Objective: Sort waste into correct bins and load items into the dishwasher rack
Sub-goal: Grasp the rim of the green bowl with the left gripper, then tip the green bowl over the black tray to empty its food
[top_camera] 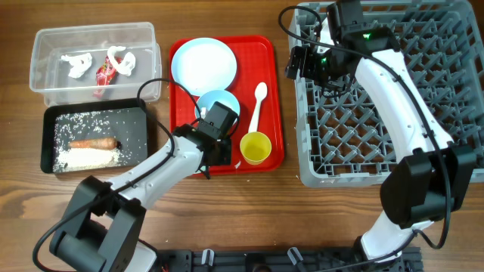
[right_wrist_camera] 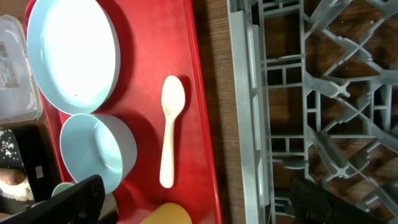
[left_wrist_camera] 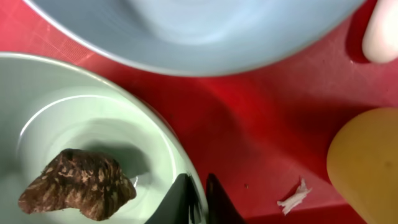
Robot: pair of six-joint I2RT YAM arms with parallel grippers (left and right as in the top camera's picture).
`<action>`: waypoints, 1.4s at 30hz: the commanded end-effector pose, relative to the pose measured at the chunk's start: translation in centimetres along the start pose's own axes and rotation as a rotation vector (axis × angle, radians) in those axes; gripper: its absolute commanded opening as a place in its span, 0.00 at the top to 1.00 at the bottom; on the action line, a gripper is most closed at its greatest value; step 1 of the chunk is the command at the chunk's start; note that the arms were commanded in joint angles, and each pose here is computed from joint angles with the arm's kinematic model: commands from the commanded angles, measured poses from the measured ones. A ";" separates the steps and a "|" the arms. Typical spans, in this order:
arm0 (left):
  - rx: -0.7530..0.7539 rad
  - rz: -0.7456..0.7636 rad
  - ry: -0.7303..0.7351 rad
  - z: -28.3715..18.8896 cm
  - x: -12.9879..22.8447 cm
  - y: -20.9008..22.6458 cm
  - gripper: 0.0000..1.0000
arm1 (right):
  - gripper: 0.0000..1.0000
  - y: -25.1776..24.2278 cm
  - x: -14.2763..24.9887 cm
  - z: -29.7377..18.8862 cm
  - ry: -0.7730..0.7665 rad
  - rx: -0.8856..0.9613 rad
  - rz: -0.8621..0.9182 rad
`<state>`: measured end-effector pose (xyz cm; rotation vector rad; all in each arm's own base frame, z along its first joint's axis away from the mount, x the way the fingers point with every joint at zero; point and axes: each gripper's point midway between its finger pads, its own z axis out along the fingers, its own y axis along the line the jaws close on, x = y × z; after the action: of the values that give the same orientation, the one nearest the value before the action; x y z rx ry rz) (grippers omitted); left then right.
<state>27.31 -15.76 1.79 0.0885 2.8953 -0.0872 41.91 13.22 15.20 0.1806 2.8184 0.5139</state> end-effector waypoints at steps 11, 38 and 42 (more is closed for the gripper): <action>0.104 -0.052 -0.054 -6.8 -3.5 -1.2 0.96 | 0.03 -0.2 0.1 0.4 0.006 0.015 -0.015; 0.975 -0.489 -0.448 -16.5 -9.9 20.4 0.96 | 0.03 -0.2 0.1 0.4 0.007 0.016 -0.014; 1.171 -0.599 -0.522 -16.9 -10.1 23.0 0.96 | 0.03 -0.3 0.2 0.4 0.009 0.016 -0.014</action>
<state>34.07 6.68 16.23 -0.5847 2.2150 -1.3077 41.86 13.21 15.18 0.1813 2.8206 0.5128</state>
